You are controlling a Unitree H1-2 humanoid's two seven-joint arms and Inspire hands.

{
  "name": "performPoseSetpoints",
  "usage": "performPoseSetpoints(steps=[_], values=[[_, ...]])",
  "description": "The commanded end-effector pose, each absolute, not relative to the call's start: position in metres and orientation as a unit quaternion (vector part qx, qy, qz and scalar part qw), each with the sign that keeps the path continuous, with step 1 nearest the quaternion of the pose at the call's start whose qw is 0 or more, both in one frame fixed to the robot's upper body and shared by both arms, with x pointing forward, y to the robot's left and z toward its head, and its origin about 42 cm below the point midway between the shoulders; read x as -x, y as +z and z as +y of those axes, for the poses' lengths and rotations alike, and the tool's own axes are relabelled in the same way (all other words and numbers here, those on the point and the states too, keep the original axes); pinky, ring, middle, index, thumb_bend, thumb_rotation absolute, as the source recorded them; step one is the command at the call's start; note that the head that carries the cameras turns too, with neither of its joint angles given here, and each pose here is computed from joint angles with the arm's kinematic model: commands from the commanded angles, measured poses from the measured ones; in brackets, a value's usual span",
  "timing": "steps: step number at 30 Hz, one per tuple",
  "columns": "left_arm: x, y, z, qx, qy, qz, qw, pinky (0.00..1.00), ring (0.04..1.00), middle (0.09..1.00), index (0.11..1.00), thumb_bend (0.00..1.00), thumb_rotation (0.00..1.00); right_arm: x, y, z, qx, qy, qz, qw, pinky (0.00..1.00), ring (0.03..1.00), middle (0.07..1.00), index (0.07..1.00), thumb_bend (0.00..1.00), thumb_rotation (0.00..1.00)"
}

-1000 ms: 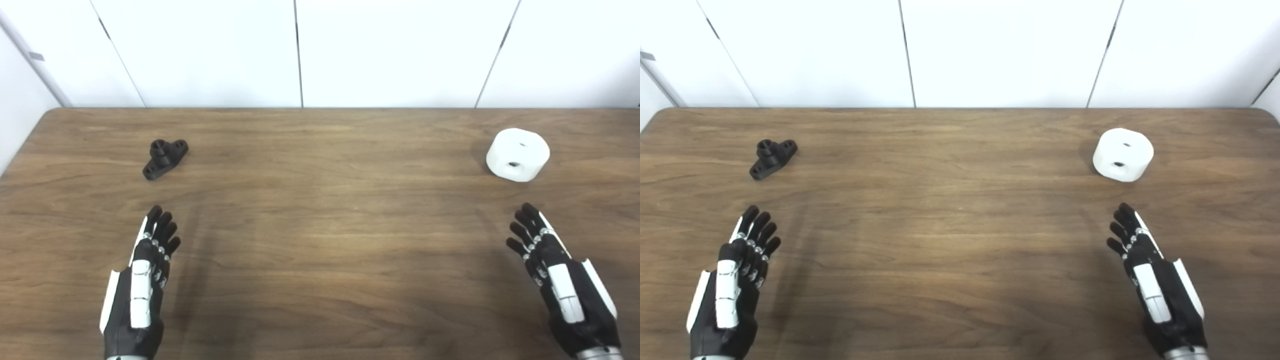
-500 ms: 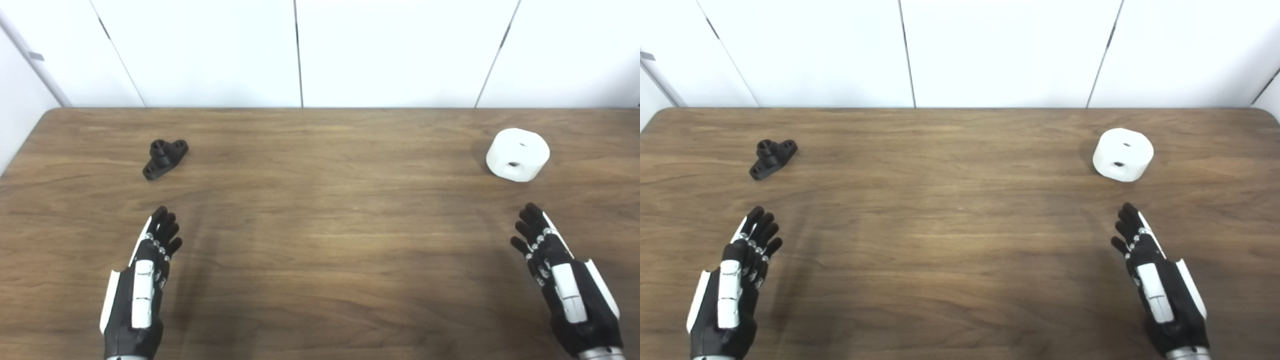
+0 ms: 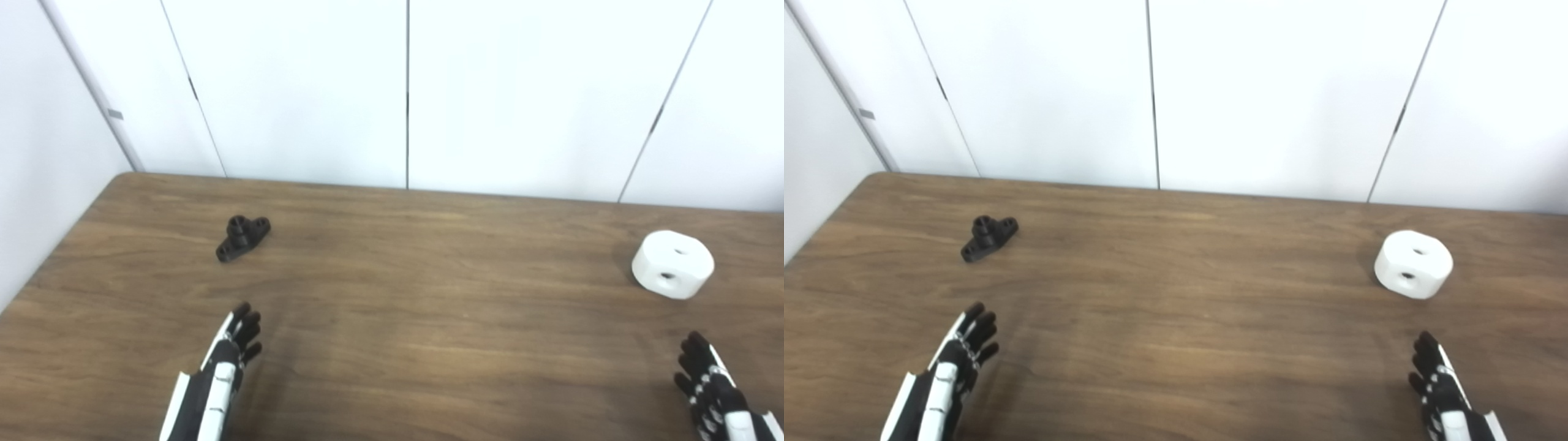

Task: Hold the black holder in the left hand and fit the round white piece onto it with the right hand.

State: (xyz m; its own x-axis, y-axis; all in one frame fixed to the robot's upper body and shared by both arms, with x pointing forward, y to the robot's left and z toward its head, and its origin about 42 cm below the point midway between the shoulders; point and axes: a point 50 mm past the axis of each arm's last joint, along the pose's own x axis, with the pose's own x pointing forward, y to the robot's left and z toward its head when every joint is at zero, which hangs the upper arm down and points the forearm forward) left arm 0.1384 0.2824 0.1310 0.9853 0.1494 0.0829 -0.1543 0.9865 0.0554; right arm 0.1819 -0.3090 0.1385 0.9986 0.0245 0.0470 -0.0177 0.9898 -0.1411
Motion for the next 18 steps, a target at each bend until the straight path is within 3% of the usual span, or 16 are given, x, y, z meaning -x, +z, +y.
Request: performPoseSetpoints(steps=[1,18], values=[[-0.1391,0.1352,0.2706,-0.02,0.088,-0.071,0.993,0.9,0.934,0.928,0.949,0.49,0.92,-0.1855,0.1456,-0.3136,0.079,0.008,-0.056,0.995,1.0,1.0,0.997,0.986,0.59,1.0],[-0.1435,0.1305,0.2608,-0.028,0.092,-0.074,0.993,0.84,0.908,0.914,0.928,0.48,0.84,-0.1898,0.1386,-0.3213,0.061,0.007,-0.049,0.997,1.0,1.0,1.0,1.0,0.62,1.0]])
